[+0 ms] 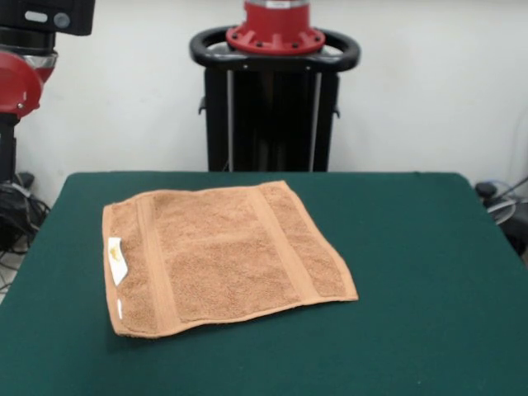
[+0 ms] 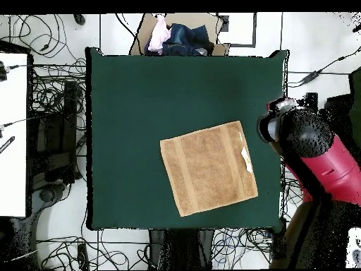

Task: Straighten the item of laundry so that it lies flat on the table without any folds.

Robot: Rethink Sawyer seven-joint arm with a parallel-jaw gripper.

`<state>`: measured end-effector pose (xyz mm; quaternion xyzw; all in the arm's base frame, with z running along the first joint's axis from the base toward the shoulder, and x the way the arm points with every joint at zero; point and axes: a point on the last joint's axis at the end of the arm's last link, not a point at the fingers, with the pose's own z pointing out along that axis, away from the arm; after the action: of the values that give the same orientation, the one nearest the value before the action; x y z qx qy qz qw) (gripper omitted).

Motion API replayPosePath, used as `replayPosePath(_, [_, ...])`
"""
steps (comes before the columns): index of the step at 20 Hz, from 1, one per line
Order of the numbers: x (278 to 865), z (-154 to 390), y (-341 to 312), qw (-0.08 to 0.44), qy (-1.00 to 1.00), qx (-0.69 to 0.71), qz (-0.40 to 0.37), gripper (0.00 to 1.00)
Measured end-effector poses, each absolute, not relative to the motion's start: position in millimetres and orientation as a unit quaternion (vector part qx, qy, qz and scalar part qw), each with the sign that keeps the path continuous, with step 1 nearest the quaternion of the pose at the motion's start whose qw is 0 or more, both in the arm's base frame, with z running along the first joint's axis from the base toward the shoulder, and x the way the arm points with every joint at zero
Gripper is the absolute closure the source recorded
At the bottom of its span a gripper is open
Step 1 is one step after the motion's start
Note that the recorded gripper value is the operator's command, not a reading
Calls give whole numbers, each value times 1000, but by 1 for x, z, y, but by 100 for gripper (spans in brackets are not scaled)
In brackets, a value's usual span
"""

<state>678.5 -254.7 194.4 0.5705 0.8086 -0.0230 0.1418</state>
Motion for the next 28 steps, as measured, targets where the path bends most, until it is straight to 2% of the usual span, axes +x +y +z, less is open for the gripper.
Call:
replayPosePath(10, [679,179,-258,174,798,575,-32,100])
replayPosePath(28, [657,162,-238,163,787,595,-15,100])
